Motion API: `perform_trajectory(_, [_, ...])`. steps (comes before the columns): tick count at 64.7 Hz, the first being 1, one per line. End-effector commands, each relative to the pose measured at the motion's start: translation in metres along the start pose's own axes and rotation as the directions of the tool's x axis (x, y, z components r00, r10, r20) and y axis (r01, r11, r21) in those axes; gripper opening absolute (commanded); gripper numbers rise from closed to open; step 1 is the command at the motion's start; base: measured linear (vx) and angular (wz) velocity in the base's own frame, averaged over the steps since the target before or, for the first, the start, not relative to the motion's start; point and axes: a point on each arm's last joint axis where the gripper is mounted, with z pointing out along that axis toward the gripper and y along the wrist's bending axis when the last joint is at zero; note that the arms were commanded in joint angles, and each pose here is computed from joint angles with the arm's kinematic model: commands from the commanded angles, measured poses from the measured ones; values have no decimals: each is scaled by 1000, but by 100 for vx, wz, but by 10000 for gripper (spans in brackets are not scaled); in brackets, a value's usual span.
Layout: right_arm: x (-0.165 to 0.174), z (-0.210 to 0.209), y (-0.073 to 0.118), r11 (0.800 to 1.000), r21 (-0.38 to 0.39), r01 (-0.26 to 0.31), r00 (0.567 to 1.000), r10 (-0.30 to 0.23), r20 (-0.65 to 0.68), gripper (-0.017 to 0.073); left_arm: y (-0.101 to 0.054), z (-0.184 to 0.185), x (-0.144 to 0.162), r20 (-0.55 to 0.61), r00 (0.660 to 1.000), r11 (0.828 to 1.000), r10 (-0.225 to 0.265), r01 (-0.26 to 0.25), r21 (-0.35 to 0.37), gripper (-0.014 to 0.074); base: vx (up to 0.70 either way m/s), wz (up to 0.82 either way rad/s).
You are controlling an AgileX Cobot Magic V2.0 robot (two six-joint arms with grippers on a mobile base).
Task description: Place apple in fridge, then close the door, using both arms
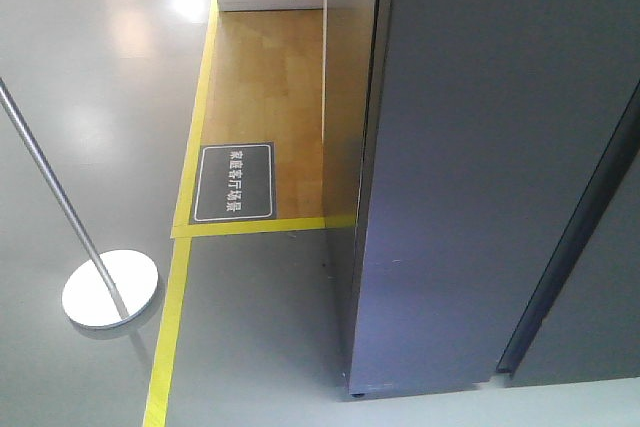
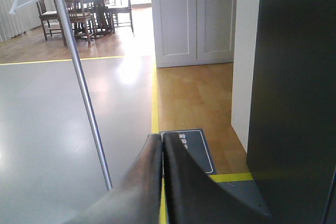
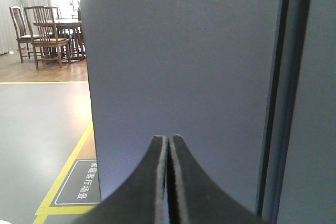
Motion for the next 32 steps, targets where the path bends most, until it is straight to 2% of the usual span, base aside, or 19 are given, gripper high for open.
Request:
perform_trajectory(1, [-8, -1, 1, 1000, -15, 18, 997, -17, 81, -3, -1, -1, -13, 82, 997, 1000, -9, 8, 8, -6, 0, 0])
perform_trajectory(32, [-8, -1, 1, 1000, -15, 18, 997, -17, 81, -3, -1, -1, -13, 81, 997, 1000, -9, 8, 14, -6, 0, 0])
